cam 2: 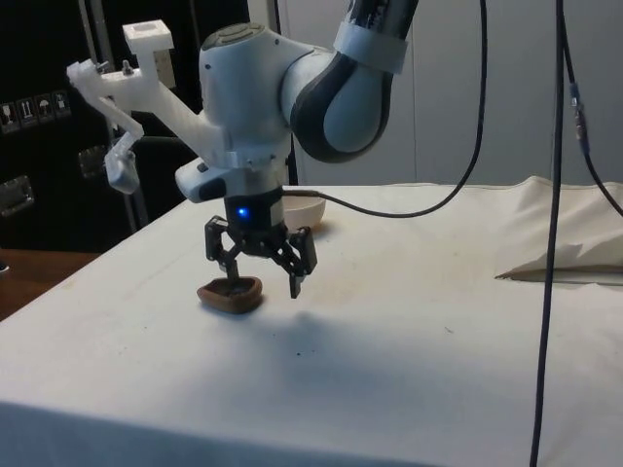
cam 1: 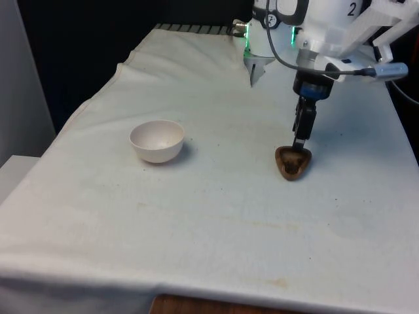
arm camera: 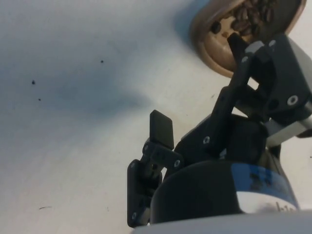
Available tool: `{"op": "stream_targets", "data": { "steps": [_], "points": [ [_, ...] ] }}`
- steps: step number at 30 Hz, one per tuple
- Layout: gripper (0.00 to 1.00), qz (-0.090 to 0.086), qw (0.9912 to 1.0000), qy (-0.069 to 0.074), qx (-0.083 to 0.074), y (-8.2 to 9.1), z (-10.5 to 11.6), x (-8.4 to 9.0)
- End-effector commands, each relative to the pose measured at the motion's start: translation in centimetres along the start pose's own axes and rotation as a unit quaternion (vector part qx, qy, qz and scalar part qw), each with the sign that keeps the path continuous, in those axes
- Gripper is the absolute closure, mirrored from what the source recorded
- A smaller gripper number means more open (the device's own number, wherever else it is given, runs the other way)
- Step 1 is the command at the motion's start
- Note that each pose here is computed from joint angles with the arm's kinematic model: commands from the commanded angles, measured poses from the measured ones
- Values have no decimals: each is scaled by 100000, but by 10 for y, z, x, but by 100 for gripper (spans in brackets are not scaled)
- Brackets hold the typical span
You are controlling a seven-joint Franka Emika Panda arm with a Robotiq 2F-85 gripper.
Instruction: Pour the coffee beans from the cup into the bowl.
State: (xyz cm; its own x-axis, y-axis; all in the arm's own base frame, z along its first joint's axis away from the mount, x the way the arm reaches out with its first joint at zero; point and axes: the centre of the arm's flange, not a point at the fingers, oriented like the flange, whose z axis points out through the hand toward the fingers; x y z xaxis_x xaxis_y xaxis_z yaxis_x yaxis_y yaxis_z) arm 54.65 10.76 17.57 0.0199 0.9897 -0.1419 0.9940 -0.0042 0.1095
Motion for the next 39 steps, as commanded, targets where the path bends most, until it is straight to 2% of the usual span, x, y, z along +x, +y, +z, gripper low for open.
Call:
{"op": "stream_targets", "data": {
  "steps": [1,2,3,4,10,11,12,20,21,22,25,28,29,30,31,33,34,39],
  "points": [
    [0,62,99996,-441,-806,2,-2,-3],
    [0,153,99996,-503,-753,2,-2,-4],
    [0,-3,100000,-45,-8,0,0,-1],
    [0,192,99995,-604,-715,2,-1,-5],
    [0,292,99995,-677,-703,2,1,-6],
    [0,290,99999,-303,14,1,1,-5],
    [0,280,99995,-696,-701,2,2,-6],
    [0,447,99996,-612,-433,2,6,-6],
    [0,299,99998,-258,406,0,8,-5],
    [0,405,99997,-590,-430,2,6,-6],
    [2,503,99996,-581,-415,2,6,-7],
    [26,569,99996,-556,-462,2,5,-7],
    [32,569,99996,-556,-462,2,5,-7],
    [37,470,99998,-244,309,1,7,-5],
    [37,622,99995,-564,-458,2,5,-7],
    [48,622,99995,-564,-458,2,5,-7],
    [60,622,99995,-564,-458,2,5,-7],
    [86,631,99995,-537,-463,2,5,-6]
  ]
}}
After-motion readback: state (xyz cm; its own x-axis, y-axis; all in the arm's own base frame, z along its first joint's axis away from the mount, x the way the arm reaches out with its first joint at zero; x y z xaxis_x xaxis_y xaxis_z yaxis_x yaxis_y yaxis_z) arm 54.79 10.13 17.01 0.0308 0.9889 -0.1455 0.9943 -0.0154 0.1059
